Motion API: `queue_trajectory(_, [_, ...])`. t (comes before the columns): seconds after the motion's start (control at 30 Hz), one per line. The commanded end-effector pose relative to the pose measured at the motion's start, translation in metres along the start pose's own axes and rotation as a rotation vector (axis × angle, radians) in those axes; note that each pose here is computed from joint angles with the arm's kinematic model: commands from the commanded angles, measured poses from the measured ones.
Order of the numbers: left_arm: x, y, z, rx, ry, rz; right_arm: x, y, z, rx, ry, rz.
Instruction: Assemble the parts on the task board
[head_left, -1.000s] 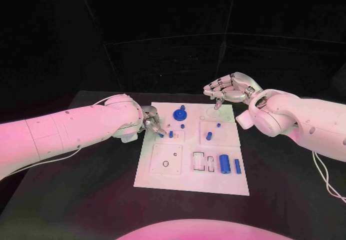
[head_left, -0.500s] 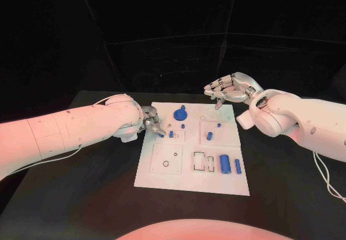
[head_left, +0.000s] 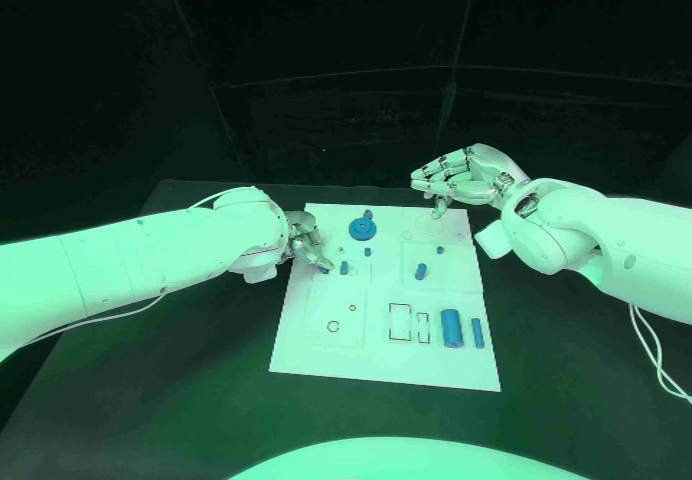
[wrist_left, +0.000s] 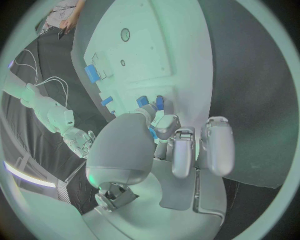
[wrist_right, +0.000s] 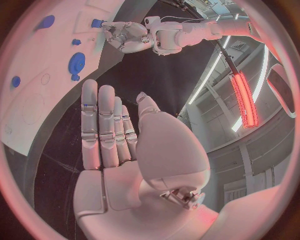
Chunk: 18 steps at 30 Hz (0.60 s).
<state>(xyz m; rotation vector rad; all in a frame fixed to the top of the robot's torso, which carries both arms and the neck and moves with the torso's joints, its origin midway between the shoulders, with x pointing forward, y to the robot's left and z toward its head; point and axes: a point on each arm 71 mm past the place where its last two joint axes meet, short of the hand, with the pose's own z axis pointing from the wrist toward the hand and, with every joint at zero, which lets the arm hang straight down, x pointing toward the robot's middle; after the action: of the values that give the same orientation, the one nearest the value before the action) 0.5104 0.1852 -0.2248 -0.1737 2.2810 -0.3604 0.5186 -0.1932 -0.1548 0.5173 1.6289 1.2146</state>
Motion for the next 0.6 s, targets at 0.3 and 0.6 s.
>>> queue_trajectory(0.3, [0.0026,-0.0013,0.0023,-0.012,0.015,0.023,0.0004,0.0024,0.0001,-0.013,0.0,-0.001])
queue_trajectory(0.6, [0.0016,-0.0021,0.0045,-0.016,0.013,0.023,0.0002,0.0023,-0.0002,-0.011,-0.001,-0.001])
